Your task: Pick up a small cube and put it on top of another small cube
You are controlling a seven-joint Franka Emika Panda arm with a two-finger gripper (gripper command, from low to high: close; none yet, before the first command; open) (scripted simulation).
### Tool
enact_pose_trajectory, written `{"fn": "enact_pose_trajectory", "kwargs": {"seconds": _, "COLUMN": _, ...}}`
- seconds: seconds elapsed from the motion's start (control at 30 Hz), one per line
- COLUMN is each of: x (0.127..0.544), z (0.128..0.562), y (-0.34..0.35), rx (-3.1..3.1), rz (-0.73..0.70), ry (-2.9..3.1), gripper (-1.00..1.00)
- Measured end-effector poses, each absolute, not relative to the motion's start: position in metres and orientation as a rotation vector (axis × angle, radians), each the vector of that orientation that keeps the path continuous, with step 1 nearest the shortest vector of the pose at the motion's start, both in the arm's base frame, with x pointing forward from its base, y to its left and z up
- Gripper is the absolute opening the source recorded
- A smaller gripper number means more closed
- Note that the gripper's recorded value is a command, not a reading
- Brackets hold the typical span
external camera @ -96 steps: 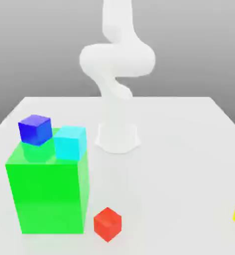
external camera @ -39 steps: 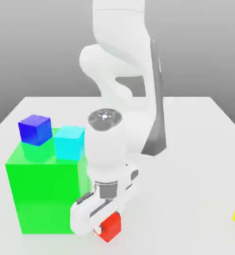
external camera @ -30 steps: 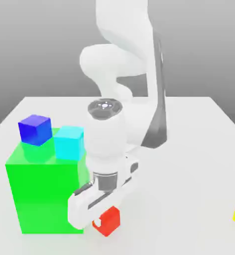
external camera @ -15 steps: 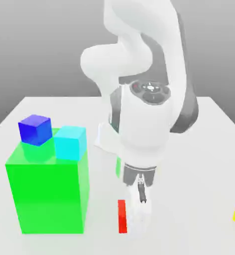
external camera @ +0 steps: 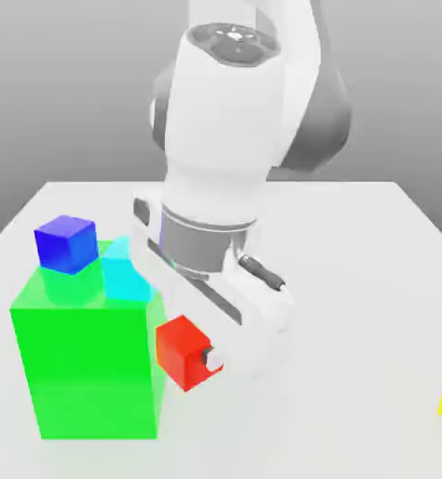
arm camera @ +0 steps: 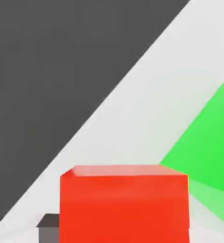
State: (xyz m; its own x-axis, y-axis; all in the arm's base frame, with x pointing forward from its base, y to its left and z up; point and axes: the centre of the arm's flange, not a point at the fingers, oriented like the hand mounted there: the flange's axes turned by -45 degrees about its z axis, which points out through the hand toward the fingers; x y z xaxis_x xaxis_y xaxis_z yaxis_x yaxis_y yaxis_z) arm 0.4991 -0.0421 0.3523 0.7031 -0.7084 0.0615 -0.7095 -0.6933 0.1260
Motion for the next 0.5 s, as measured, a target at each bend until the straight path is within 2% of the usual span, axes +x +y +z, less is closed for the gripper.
{"fn": "enact_pose_trajectory", "kwargs": {"seconds": 0.2, "x": 0.470, "z": 0.411, "y": -0.095, "rx": 2.805, "rz": 0.009, "ry": -1.007, "gripper": -1.00}}
{"fn": "enact_pose_trajectory", "kwargs": {"seconds": 0.5, "x": 0.367, "z": 0.463, "y": -0.182, "rx": 2.758, "rz": -0.005, "ry": -1.386, "gripper": -1.00}}
